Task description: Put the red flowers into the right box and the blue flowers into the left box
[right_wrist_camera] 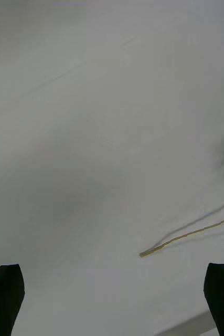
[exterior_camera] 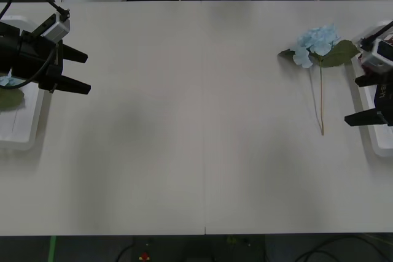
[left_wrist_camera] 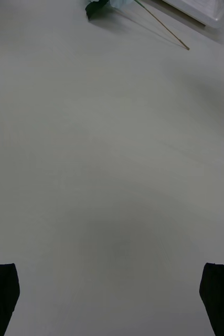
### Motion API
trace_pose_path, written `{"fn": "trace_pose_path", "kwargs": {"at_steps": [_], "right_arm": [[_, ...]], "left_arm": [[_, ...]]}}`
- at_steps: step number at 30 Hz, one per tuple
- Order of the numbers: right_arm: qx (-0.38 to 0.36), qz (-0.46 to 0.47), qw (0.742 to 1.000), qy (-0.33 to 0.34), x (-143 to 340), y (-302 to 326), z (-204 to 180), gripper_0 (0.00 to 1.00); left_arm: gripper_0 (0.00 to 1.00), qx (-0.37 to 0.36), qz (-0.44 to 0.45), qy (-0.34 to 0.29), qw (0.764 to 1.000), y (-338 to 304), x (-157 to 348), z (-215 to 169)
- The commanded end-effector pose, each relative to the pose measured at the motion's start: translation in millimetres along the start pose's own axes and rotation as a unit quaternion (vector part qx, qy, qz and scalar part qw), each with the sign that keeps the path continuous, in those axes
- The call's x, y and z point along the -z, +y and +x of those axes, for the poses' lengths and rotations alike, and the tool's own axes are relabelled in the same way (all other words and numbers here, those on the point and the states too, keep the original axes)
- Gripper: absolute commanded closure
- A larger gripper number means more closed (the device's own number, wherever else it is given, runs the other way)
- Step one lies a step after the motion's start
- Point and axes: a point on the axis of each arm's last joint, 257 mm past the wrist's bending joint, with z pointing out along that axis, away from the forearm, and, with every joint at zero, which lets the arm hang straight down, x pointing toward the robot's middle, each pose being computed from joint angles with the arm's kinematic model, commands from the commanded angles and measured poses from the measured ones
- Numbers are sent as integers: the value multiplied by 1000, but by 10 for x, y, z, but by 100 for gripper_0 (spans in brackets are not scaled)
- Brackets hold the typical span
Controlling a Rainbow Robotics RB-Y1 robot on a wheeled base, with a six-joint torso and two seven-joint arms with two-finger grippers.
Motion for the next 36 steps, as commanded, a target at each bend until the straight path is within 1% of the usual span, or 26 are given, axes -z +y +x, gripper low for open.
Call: {"fn": "trace_pose_path", "kwargs": {"at_steps": [1, 2, 4, 5, 8, 10, 12, 19, 28, 36], "right_arm": [[-117, 26, 993, 18, 51, -14, -157, 1], [-133, 27, 991, 20, 43, -11, -177, 1], [-194, 34, 980, 26, -9, -23, -261, 1], [-212, 37, 976, 29, -27, -41, -284, 1], [-279, 38, 959, 30, -128, -112, -364, 1], [-316, 37, 948, 27, -226, -217, -450, 1], [-337, 33, 940, 34, -323, -277, -466, 1], [-360, 42, 931, 46, -585, -647, -615, 1], [-361, 95, 925, 77, -878, -1060, -551, 1], [-378, 140, 910, 95, -1131, -1438, -526, 1]], "left_arm": [[0, -3, -23, -2, 1000, 149, 222, -228], [0, -3, -23, -2, 1000, 149, 222, -228], [0, -3, -23, -2, 1000, 149, 222, -228], [0, -3, -23, -2, 1000, 149, 222, -228], [0, -3, -23, -2, 1000, 149, 222, -228], [0, -3, -23, -2, 1000, 149, 222, -228], [0, -3, -23, -2, 1000, 149, 222, -228], [0, -3, -23, -2, 1000, 149, 222, -228], [0, -3, -23, -2, 1000, 149, 222, -228], [0, -3, -23, -2, 1000, 149, 222, -228]]}}
